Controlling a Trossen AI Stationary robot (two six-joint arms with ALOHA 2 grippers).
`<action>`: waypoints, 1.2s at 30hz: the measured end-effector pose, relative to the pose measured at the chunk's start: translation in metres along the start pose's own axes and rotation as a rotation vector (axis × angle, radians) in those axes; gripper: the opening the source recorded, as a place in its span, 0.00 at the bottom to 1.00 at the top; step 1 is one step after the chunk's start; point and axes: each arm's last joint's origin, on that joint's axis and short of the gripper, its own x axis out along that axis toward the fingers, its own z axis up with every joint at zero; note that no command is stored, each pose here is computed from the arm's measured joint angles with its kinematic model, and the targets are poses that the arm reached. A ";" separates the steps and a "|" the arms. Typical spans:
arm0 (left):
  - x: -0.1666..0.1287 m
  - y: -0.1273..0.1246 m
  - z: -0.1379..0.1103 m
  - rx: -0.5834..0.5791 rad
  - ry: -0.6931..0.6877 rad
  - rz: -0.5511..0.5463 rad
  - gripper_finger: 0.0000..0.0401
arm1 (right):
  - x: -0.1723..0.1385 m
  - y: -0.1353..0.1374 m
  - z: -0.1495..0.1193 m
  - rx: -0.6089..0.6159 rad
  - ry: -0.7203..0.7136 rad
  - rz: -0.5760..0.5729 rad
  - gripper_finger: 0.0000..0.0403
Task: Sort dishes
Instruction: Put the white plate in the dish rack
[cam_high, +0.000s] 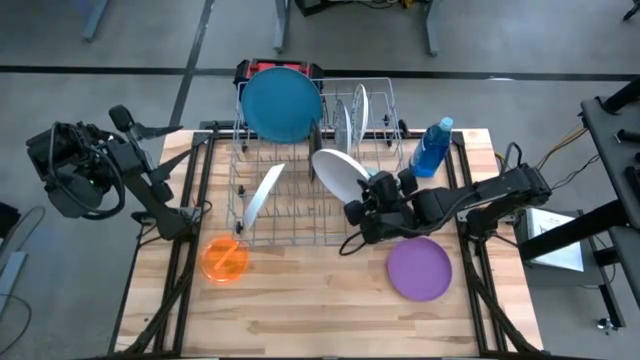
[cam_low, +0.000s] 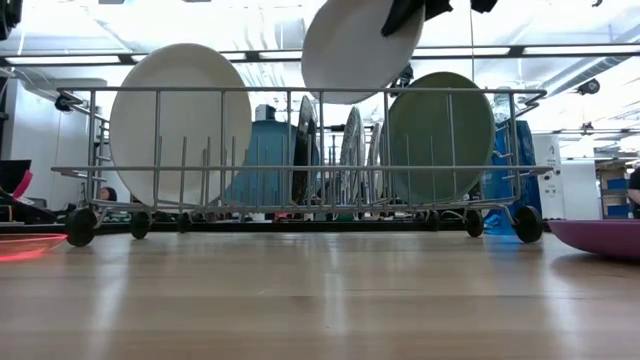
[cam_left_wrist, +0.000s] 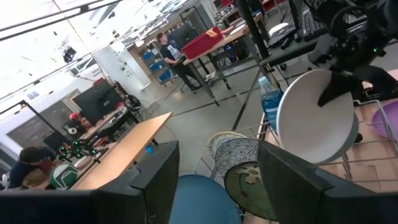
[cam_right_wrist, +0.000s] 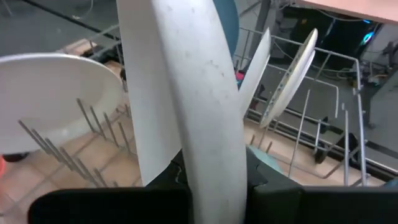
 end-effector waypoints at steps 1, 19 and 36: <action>0.000 0.000 0.000 0.000 0.000 0.000 0.51 | 0.001 0.001 -0.001 -0.008 0.004 -0.005 0.07; 0.002 -0.018 -0.005 0.042 0.019 -0.038 0.51 | 0.018 0.009 -0.031 -0.058 0.075 -0.065 0.07; 0.003 -0.024 -0.007 0.046 0.022 -0.037 0.51 | 0.018 0.006 -0.027 0.003 0.047 -0.115 0.07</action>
